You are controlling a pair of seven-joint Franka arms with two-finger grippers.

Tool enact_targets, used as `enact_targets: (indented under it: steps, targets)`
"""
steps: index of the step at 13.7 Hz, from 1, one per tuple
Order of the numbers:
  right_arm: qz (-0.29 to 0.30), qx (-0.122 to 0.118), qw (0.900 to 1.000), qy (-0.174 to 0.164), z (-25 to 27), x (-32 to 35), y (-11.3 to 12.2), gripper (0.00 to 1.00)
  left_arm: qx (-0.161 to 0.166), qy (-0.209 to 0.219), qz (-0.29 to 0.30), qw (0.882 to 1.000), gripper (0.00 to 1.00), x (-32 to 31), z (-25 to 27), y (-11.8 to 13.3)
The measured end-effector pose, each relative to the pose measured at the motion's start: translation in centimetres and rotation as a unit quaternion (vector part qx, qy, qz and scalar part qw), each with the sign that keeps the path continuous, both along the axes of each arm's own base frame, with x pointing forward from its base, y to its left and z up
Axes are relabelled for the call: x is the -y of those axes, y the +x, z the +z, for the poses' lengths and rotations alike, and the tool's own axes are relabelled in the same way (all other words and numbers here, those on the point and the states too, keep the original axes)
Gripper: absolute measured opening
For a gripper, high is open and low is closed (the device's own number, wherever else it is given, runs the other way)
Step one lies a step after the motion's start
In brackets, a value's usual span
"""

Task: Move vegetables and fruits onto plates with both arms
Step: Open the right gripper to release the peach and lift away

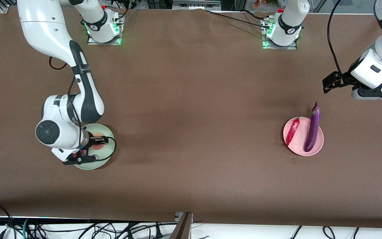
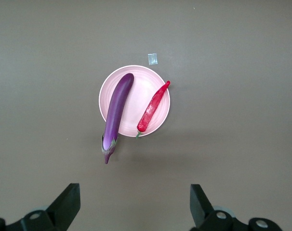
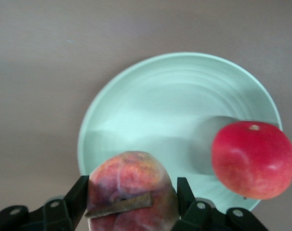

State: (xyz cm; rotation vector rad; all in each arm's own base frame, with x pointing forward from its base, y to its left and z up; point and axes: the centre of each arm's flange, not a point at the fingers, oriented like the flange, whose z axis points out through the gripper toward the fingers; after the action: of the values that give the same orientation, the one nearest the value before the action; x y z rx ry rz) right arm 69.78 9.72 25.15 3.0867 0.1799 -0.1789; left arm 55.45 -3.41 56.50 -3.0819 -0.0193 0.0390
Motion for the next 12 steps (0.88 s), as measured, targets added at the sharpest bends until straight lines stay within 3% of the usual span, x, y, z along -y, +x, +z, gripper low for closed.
enact_targets:
  steps: [6, 9, 12]
  targets:
    - [-0.011, -0.014, 1.0, -0.005, -3.2, 1.8, 0.0, 0.78, 0.002, 0.0, 0.0, 1.0, 1.0, 0.0, 0.1, 0.0]
    - [-0.01, -0.014, 1.0, -0.004, -2.8, 1.6, 0.1, 1.0, 0.002, 0.0, 0.0, 1.0, 1.0, 0.0, 0.2, 0.1]
    - [-0.013, -0.052, 0.999, -0.001, 0.6, 1.6, -0.4, 1.0, 0.002, 0.0, 0.0, 1.0, 1.0, 0.0, 0.2, 0.1]
